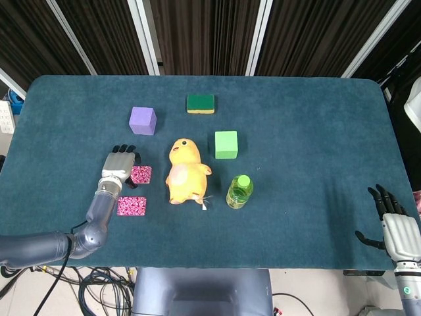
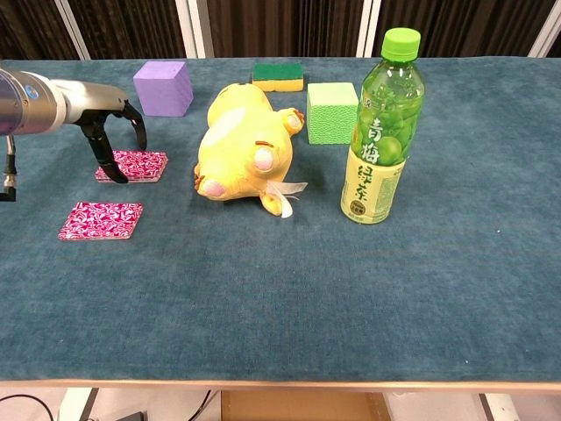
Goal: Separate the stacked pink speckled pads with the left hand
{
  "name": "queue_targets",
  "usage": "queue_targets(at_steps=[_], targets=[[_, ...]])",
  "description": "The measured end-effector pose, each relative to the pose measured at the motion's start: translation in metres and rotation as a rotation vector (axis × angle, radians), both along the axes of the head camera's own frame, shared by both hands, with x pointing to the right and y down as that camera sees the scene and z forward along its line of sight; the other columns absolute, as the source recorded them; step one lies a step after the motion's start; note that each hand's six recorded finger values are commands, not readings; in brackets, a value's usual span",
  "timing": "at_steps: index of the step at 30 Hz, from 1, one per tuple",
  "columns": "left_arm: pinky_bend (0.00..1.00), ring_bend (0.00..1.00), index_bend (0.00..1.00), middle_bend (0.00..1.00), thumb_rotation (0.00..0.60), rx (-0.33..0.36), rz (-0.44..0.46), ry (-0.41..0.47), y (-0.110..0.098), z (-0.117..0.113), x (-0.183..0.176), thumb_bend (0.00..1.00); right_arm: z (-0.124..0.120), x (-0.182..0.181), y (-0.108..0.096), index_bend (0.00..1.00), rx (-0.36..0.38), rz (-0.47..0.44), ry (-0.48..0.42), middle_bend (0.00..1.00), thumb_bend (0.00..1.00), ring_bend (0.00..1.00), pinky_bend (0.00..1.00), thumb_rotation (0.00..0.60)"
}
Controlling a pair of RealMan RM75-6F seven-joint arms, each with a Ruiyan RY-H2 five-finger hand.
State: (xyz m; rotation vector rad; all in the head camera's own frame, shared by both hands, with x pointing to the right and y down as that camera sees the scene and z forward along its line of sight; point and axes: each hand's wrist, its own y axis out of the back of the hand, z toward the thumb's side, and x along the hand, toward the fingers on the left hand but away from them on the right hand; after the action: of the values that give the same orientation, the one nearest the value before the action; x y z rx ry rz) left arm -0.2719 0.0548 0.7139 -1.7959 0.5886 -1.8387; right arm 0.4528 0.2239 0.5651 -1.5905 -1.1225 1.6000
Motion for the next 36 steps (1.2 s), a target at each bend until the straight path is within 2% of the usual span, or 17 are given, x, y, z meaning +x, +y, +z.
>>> queue_targets(at_steps=[36], targets=[[0.00, 0.00, 0.46, 0.17, 0.600, -0.010, -0.006, -0.007, 0.0020, 0.0069, 0.0017, 0.22, 0.0001, 0.0017, -0.0004, 0.00, -0.001, 0.010, 0.002, 0.00, 0.18, 0.05, 0.22, 0.600]])
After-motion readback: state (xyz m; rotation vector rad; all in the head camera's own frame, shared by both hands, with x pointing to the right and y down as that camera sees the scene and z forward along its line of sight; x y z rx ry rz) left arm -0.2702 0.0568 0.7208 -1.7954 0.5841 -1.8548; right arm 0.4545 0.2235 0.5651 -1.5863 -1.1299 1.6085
